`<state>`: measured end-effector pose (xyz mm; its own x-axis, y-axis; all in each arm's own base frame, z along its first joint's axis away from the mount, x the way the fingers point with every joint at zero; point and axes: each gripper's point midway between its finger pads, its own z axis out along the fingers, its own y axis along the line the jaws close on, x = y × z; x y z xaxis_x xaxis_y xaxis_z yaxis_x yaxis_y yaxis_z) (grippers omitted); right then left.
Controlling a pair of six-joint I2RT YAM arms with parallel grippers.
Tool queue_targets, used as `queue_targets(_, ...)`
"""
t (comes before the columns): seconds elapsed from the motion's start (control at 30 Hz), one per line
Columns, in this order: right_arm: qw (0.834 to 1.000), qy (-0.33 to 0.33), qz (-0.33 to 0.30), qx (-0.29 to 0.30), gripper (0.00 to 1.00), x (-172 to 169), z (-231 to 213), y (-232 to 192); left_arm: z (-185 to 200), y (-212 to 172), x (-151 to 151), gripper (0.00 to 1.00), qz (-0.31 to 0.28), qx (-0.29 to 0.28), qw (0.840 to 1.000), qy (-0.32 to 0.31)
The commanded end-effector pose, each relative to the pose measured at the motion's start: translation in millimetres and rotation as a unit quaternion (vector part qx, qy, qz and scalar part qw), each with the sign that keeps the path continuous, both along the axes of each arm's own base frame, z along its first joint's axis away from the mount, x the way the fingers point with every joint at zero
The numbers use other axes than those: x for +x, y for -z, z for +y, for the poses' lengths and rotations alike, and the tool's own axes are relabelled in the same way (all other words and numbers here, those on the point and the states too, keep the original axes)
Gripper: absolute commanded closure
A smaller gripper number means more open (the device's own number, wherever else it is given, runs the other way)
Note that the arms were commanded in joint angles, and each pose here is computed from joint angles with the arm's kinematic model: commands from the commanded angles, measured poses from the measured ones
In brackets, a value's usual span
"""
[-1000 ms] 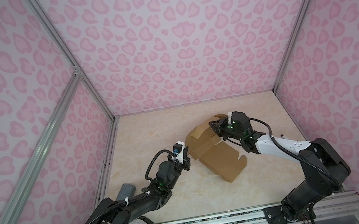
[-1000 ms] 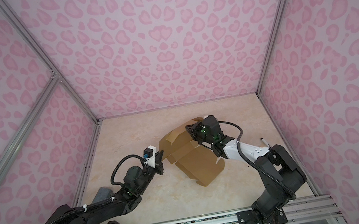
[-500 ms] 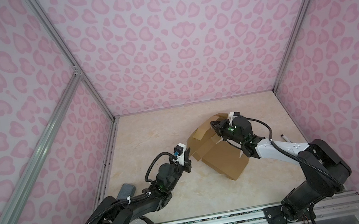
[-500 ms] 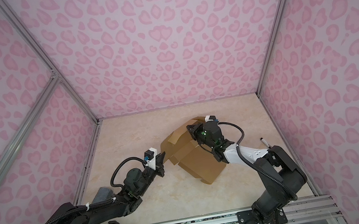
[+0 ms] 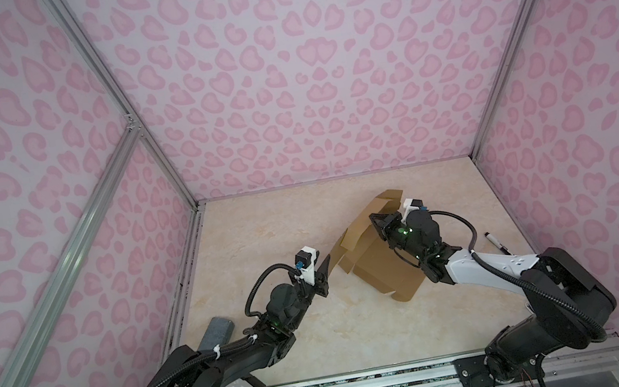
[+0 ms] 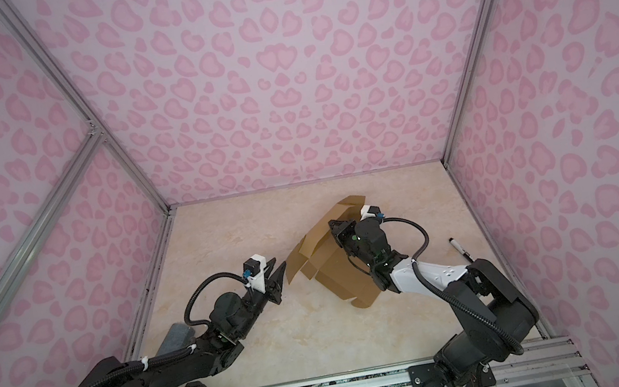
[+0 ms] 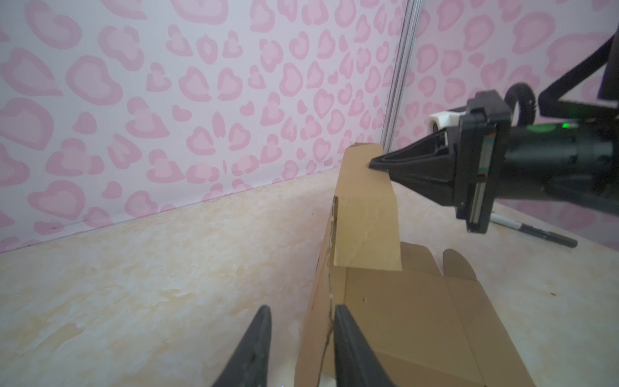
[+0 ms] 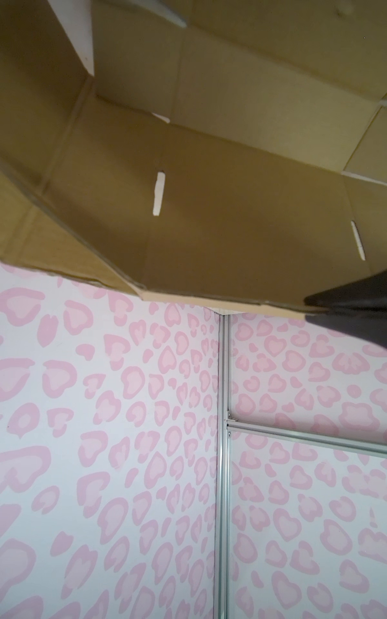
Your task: Fold the paper box
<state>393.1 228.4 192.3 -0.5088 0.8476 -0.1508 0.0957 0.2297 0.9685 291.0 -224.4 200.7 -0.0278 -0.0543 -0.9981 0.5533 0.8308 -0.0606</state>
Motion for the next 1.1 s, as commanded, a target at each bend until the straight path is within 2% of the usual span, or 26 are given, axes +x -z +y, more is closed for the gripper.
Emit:
queue_targets(0.0, 0.999, 0.032, -0.012, 0.005, 1.0, 0, -11, 2, 9, -13, -4, 0.65, 0.005, -0.038, 0.999, -0.011)
queue_targets(0.07, 0.999, 0.035, -0.01, 0.004, 1.0, 0, -12, 6, 14, -14, -7, 0.6, 0.014, -0.047, 0.999, -0.017)
queue_targets(0.3, 0.998, 0.053, 0.015, -0.003, 1.0, 0, -15, 29, 14, -16, -14, 0.6, 0.056, -0.07, 0.996, -0.006)
queue_targets(0.5, 0.991, 0.115, 0.043, -0.058, 1.0, -13, -28, 34, 10, -26, -16, 0.6, 0.098, -0.099, 0.99, 0.005)
queue_targets(0.63, 0.977, 0.153, 0.074, -0.129, 1.0, -27, -36, 21, 10, -30, -15, 0.61, 0.105, -0.095, 0.99, 0.003)
queue_targets(0.7, 0.973, 0.164, 0.076, -0.143, 1.0, -31, -37, 13, 9, -30, -15, 0.6, 0.108, -0.088, 0.99, 0.003)
queue_targets(0.9, 0.964, 0.19, 0.088, -0.163, 1.0, -41, -40, 7, 7, -35, -19, 0.6, 0.121, -0.084, 0.989, 0.012)
queue_targets(1.07, 0.97, 0.18, 0.096, -0.135, 1.0, -39, -32, 27, 3, -39, -27, 0.61, 0.15, -0.11, 0.982, 0.034)
